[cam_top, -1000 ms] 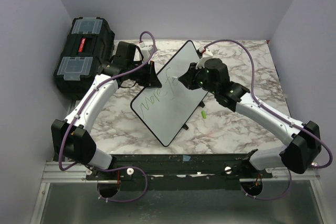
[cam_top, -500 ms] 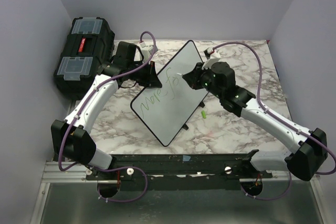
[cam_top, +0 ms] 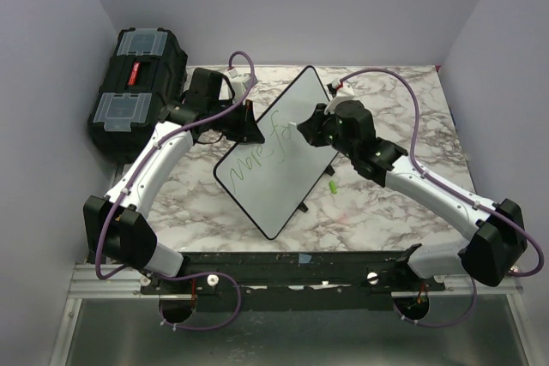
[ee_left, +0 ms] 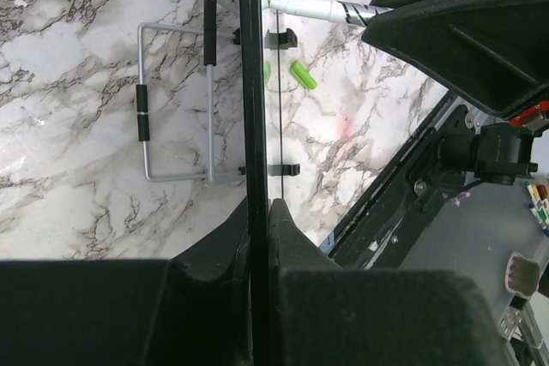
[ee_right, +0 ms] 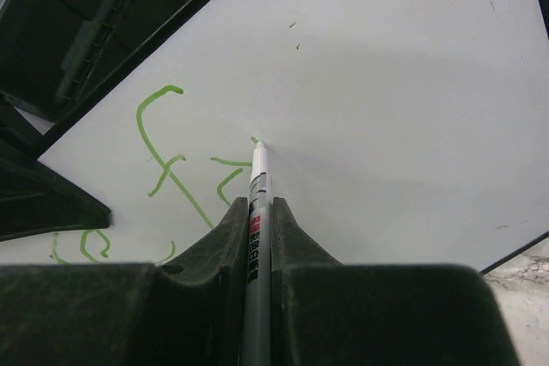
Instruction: Write a sentence on the whiteboard
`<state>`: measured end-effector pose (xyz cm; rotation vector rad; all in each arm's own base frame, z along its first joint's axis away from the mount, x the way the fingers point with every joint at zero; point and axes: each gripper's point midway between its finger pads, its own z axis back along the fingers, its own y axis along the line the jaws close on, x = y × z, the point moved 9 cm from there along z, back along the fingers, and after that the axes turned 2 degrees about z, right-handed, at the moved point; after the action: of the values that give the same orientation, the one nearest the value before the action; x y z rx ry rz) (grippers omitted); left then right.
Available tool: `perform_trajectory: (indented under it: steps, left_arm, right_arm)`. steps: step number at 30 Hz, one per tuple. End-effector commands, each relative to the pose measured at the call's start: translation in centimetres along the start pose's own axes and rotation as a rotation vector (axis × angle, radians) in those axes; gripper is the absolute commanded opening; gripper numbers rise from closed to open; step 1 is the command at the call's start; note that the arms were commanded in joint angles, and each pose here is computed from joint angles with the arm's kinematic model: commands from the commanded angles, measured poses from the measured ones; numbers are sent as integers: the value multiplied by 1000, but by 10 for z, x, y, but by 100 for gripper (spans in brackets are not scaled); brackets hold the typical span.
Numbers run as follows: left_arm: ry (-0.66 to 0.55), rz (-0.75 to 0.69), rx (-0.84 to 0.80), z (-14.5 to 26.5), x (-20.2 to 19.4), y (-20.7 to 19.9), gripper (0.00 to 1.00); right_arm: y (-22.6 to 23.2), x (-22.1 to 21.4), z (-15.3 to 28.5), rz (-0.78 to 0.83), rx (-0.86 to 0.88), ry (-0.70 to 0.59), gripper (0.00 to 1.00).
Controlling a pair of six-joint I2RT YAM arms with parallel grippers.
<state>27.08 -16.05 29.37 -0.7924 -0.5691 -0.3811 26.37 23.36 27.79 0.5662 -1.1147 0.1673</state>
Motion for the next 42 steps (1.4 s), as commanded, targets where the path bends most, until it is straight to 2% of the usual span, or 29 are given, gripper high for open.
perform_trajectory:
  steps: [1, 21, 42]
  left_arm:
    - [-7, -128, 41, -5, 0, 4, 0]
    - [-6, -127, 41, -6, 1, 5, 0]
    - [0, -125, 38, -7, -1, 5, 0]
  right_arm:
    - [-1, -4, -1, -1, -20, 32, 1]
    - [-14, -41, 8, -11, -26, 138, 1]
    - [0, -12, -9, -17, -20, 77, 1]
